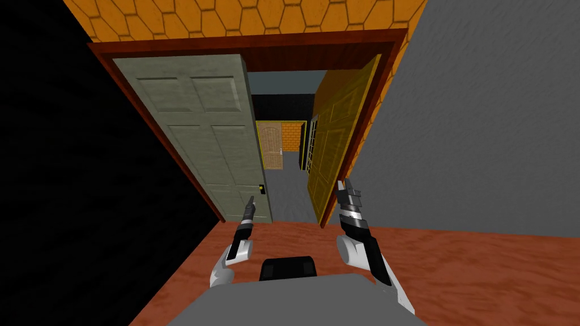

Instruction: Push the door open

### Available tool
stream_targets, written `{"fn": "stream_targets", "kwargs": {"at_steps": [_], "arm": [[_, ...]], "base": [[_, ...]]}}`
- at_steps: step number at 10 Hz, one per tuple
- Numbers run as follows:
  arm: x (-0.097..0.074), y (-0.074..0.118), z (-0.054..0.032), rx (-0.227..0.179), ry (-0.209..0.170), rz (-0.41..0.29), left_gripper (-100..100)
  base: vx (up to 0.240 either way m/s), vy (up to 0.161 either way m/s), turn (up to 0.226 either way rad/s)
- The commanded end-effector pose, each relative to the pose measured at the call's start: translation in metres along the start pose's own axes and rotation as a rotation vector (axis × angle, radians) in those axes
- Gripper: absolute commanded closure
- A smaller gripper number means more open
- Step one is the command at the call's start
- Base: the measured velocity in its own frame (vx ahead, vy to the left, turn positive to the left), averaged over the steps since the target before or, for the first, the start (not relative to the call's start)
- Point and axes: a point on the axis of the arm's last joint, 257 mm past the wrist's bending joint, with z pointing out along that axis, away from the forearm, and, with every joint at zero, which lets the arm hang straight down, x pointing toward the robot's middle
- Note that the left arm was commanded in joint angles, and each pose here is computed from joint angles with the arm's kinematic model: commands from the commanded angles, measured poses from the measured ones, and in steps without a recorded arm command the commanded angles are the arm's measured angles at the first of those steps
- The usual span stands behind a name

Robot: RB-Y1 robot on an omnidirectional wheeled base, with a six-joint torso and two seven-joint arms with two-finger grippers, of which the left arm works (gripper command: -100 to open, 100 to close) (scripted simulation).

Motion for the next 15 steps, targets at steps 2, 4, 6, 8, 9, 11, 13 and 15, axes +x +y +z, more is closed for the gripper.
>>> {"fn": "stream_targets", "kwargs": {"at_steps": [2,4,6,8,9,11,13,15], "arm": [[0.003,0.016,-0.0027,-0.028,-0.005,-0.011,-100],[0.008,0.031,-0.0057,-0.058,-0.011,-0.026,-100],[0.01,0.036,-0.0069,-0.068,-0.012,-0.031,-100],[0.014,0.045,-0.0093,-0.087,-0.015,-0.042,-100],[0.017,0.05,-0.0105,-0.096,-0.016,-0.047,-100],[0.022,0.058,-0.0132,-0.113,-0.018,-0.058,-100],[0.027,0.065,-0.0159,-0.129,-0.02,-0.069,-100],[0.035,0.074,-0.0199,-0.151,-0.022,-0.085,-100]], "base": [[0.015,0.12,-0.146],[0.022,0.136,-0.189],[0.013,0.125,-0.077],[0.009,0.098,-0.124],[0.017,0.101,-0.111],[0.016,0.116,-0.107],[0.017,0.097,-0.124],[-0.001,0.106,-0.118]]}}
